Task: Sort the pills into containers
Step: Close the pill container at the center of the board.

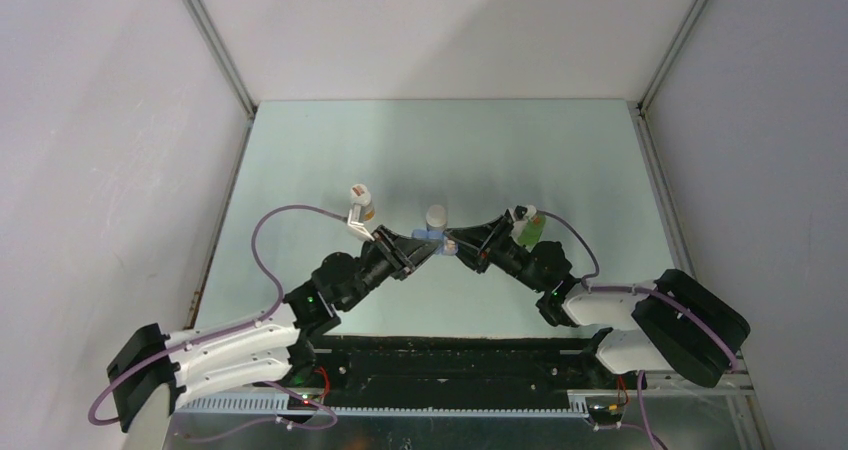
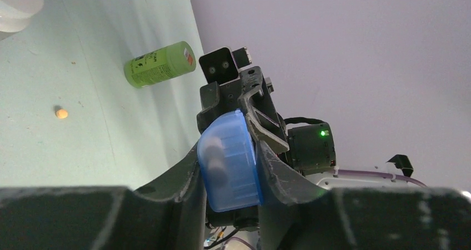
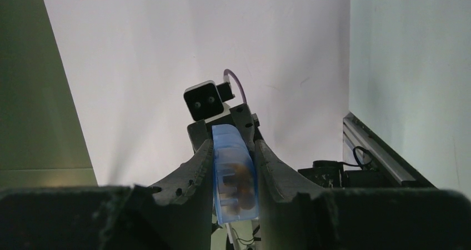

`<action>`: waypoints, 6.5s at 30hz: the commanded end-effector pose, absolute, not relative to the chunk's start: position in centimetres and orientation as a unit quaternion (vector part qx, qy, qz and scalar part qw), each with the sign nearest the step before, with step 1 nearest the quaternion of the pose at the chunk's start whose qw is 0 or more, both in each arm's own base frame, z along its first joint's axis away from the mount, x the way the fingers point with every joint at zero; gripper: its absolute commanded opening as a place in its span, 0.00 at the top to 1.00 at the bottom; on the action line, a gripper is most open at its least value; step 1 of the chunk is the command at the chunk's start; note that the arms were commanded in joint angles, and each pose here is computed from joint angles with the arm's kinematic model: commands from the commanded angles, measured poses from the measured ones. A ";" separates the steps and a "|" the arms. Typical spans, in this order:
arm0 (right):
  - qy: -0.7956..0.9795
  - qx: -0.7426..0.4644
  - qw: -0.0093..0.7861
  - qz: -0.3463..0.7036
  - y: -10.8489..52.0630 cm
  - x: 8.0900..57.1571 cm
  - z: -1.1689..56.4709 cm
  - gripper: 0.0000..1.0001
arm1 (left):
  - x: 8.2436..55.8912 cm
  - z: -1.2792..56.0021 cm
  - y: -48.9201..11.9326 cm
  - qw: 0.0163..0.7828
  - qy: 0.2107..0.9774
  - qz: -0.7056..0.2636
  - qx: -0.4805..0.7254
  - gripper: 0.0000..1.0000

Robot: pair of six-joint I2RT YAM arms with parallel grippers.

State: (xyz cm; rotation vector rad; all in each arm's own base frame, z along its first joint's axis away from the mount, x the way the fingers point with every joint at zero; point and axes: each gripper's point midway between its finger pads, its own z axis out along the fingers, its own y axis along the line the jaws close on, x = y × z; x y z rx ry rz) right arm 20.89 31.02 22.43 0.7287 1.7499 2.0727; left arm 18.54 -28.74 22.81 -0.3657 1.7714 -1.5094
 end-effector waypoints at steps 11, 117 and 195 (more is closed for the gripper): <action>0.649 0.139 0.241 0.708 30.4 20.6 23.8 0.31 | 18.3 26.8 -28.0 0.470 0.637 -0.610 -0.046 1.00; 0.606 -0.097 0.286 0.736 31.6 18.9 30.6 0.73 | 16.3 28.6 -27.6 0.487 0.584 -0.650 0.001 1.00; 0.689 0.035 0.246 0.680 29.6 19.3 26.2 0.24 | 17.6 25.0 -27.7 0.368 0.628 -0.677 -0.110 1.00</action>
